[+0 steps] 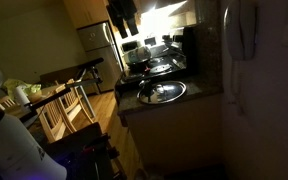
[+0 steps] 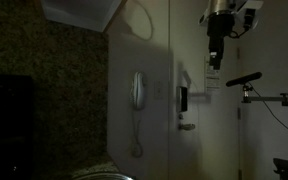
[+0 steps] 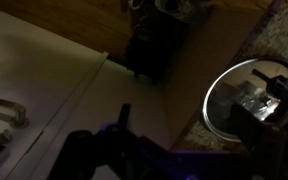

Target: Turn on the light switch

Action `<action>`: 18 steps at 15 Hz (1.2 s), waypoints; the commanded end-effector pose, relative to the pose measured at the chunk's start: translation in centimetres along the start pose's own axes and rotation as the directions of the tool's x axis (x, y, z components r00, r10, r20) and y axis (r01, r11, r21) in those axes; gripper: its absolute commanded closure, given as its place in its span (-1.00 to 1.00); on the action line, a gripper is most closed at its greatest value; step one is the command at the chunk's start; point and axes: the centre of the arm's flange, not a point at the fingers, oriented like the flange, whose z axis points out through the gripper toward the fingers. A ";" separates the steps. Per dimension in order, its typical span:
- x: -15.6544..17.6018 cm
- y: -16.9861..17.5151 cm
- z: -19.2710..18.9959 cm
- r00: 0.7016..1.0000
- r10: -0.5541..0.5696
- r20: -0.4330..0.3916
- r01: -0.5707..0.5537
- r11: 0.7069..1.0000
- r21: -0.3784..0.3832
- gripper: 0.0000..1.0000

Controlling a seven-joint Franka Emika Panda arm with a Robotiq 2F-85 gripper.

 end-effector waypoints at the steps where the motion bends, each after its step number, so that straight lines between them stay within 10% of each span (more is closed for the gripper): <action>1: 2.5 -0.5 -1.1 0.987 0.033 -0.159 -0.029 0.999 0.025 -1.00; 11: 6.7 3.9 -4.5 0.929 0.192 -0.315 -0.179 0.981 0.068 -1.00; 18: 8.3 7.8 -5.8 0.910 0.304 -0.282 -0.259 0.947 0.188 -1.00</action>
